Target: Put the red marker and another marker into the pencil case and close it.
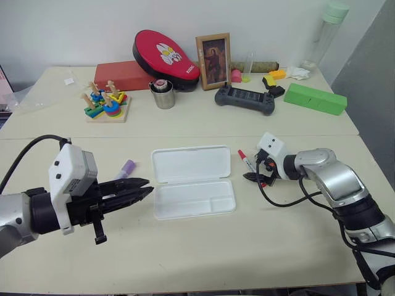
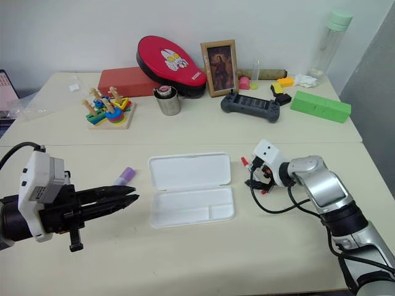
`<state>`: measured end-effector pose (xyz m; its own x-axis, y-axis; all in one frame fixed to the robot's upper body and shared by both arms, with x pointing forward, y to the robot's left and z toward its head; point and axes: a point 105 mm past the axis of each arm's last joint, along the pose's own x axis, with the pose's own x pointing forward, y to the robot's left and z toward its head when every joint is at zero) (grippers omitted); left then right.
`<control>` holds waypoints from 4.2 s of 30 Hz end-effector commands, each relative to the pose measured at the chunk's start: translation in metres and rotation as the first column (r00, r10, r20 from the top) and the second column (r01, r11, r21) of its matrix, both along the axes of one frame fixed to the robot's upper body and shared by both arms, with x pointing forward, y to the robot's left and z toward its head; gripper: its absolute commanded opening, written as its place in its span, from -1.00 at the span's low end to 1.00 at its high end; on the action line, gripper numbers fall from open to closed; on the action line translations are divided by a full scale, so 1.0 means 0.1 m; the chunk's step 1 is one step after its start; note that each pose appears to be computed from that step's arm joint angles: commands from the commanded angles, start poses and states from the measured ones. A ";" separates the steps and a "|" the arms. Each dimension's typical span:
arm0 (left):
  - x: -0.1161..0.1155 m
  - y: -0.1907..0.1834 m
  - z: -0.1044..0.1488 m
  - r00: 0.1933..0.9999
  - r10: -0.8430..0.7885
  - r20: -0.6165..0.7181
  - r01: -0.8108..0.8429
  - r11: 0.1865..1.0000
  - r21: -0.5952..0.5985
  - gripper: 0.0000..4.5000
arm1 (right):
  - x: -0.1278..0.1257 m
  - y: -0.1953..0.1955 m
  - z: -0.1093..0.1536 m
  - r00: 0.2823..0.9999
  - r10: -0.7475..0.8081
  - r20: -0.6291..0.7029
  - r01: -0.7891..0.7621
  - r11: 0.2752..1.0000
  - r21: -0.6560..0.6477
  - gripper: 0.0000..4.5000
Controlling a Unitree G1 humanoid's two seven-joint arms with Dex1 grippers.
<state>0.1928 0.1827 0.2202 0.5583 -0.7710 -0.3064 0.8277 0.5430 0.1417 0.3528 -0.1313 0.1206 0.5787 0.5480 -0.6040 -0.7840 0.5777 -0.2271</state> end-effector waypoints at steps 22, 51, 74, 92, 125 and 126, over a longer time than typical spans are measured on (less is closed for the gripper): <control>0.03 -0.07 0.10 0.997 -0.006 0.076 0.007 1.000 -0.008 -0.67 | -0.07 -0.04 0.06 0.998 0.052 -0.019 -0.052 0.999 0.010 -0.89; 0.17 0.16 0.26 0.986 0.064 0.157 -0.073 0.996 0.049 -0.67 | -0.73 1.11 0.60 0.700 0.681 0.213 -0.704 0.709 0.046 -0.89; 0.23 0.21 0.28 0.984 0.060 0.170 -0.073 0.995 0.068 -0.67 | -0.55 1.30 0.09 0.727 0.676 0.121 -0.685 0.726 0.058 -0.09; 0.21 0.20 0.16 0.989 0.090 0.120 -0.095 0.995 0.036 -0.67 | -0.69 1.07 0.93 0.716 0.654 0.244 -0.697 0.685 0.211 0.99; 0.60 0.97 -0.40 0.749 0.649 0.132 -0.658 0.752 0.039 -0.98 | -0.68 0.72 0.88 0.774 0.587 0.235 -0.626 0.766 0.145 1.00; 0.60 0.97 -0.40 0.751 0.648 0.129 -0.657 0.753 0.039 -0.98 | -0.69 0.72 0.88 0.775 0.586 0.234 -0.624 0.767 0.146 1.00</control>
